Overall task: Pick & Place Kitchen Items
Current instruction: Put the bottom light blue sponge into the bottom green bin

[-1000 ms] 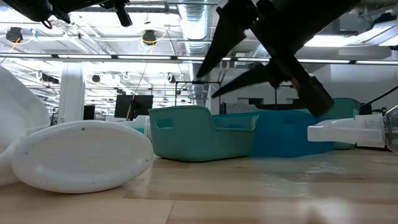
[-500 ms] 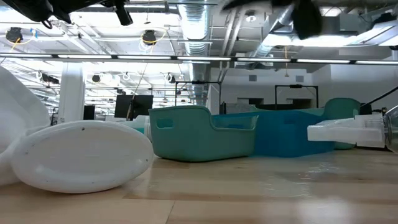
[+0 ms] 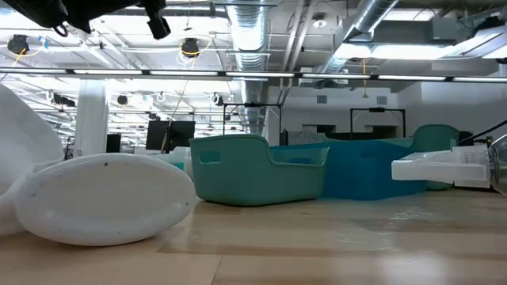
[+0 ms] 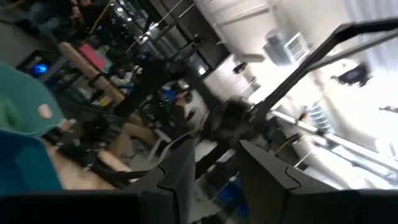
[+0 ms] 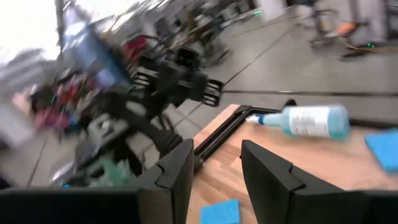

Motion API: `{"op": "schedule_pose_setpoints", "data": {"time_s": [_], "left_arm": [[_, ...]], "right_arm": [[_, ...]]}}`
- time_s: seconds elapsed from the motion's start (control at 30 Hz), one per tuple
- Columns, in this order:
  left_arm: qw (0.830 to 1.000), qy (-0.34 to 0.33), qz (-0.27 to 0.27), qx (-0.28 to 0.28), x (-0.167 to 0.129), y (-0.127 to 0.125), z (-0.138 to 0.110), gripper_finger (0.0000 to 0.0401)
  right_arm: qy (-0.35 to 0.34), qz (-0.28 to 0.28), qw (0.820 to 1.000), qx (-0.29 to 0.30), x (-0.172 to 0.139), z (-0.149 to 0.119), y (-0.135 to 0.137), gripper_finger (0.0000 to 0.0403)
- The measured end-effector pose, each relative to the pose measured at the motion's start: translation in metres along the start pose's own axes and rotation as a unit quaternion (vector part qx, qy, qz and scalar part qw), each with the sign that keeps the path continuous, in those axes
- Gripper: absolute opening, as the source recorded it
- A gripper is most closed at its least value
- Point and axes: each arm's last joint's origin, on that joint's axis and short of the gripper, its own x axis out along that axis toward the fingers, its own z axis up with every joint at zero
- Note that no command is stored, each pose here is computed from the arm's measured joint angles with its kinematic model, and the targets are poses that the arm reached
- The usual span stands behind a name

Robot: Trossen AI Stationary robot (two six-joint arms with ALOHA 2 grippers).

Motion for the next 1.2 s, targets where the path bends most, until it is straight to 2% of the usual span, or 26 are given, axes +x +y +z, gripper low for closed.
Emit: {"op": "schedule_pose_setpoints", "data": {"time_s": [0.17, 0.3, 0.47, 0.57, 0.7, 0.83, 0.93, 1.0, 1.1, 1.2], "left_arm": [[0.999, 0.021, 0.028, 0.035, 0.0, 0.006, -0.004, 0.0115], [0.997, 0.058, 0.043, 0.037, -0.001, 0.011, -0.009, 0.0115], [0.988, 0.131, 0.077, 0.014, -0.004, 0.02, -0.021, 0.0115], [0.974, 0.179, 0.137, 0.0, -0.005, 0.024, -0.028, 0.011], [0.943, 0.214, 0.254, -0.013, -0.005, 0.03, -0.039, 0.0107], [0.917, 0.242, 0.316, -0.016, 0.007, 0.029, -0.04, 0.0107], [0.883, 0.298, 0.362, -0.034, 0.02, 0.03, -0.044, 0.0107], [0.846, 0.35, 0.398, -0.048, 0.025, 0.031, -0.048, 0.0107], [0.772, 0.427, 0.465, -0.077, 0.026, 0.037, -0.057, 0.0107], [0.699, 0.491, 0.51, -0.099, 0.021, 0.045, -0.069, 0.0107]], "right_arm": [[0.031, 0.041, 0.997, -0.066, -0.005, 0.044, -0.022, 0.0127], [0.041, 0.027, 0.994, -0.097, -0.013, 0.062, -0.045, 0.0127], [0.053, 0.009, 0.993, -0.109, -0.024, 0.08, -0.073, 0.0127], [0.064, 0.011, 0.991, -0.113, -0.033, 0.09, -0.088, 0.0127], [0.078, 0.023, 0.99, -0.117, -0.047, 0.102, -0.108, 0.0127], [0.089, 0.049, 0.988, -0.119, -0.06, 0.112, -0.123, 0.0127], [0.099, 0.07, 0.984, -0.131, -0.068, 0.115, -0.13, 0.0127], [0.105, 0.082, 0.981, -0.14, -0.073, 0.117, -0.134, 0.0127], [0.111, 0.097, 0.978, -0.148, -0.078, 0.119, -0.14, 0.0127], [0.117, 0.112, 0.975, -0.151, -0.082, 0.119, -0.143, 0.0127]]}}
